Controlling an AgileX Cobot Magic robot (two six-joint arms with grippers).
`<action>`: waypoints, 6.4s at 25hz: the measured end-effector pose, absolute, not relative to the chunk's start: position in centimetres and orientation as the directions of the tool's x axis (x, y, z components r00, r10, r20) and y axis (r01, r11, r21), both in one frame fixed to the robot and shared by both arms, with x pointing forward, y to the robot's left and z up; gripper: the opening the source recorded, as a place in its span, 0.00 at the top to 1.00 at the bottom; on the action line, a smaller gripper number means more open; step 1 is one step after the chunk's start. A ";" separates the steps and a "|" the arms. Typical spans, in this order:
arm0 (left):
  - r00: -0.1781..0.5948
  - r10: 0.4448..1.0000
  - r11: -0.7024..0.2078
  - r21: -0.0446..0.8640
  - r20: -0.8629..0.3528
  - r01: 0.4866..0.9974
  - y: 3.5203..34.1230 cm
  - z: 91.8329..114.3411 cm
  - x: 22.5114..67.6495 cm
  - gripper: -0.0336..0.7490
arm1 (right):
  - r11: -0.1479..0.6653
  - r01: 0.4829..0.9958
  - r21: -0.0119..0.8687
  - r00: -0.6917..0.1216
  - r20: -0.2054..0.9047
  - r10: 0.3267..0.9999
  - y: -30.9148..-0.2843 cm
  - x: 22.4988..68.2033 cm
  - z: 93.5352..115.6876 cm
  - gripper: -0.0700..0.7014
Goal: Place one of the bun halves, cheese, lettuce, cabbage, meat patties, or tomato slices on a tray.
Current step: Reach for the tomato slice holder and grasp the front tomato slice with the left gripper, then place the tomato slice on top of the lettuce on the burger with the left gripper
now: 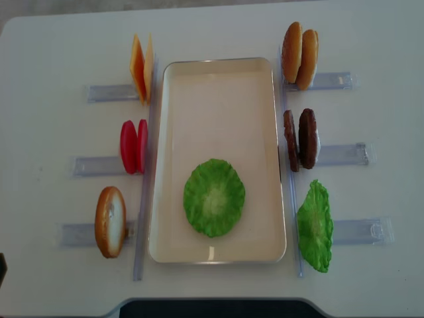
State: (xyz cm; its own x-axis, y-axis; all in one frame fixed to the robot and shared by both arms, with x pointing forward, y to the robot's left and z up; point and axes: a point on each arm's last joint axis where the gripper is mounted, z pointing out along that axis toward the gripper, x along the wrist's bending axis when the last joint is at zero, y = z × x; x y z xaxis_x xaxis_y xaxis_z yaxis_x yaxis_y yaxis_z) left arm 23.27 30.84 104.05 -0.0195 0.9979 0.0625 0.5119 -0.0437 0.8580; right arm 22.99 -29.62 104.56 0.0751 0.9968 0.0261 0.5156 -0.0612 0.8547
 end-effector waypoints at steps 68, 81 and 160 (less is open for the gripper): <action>-0.067 0.998 0.067 0.353 -0.013 0.933 29.5 106.7 52.1 0.54 | -0.061 0.516 0.855 0.075 0.026 0.997 -29.6 23.0 104.6 0.43; -0.005 1.000 0.012 0.336 -0.020 0.942 27.4 105.7 54.8 0.52 | -0.061 0.516 0.855 0.075 0.026 0.997 -29.6 23.0 104.6 0.43; 0.169 0.984 -0.174 0.090 0.059 0.981 18.2 97.2 55.8 0.88 | -0.061 0.516 0.855 0.075 0.026 0.997 -29.6 23.0 104.6 0.43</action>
State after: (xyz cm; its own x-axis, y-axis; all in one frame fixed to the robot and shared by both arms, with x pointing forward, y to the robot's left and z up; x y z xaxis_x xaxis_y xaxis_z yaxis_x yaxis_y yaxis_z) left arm 55.84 18.20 97.24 0.1689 0.9839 0.0589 0.9806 -0.1738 0.0904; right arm 22.99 -29.62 104.55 0.0751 0.9968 0.0261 0.5158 -0.0613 0.8545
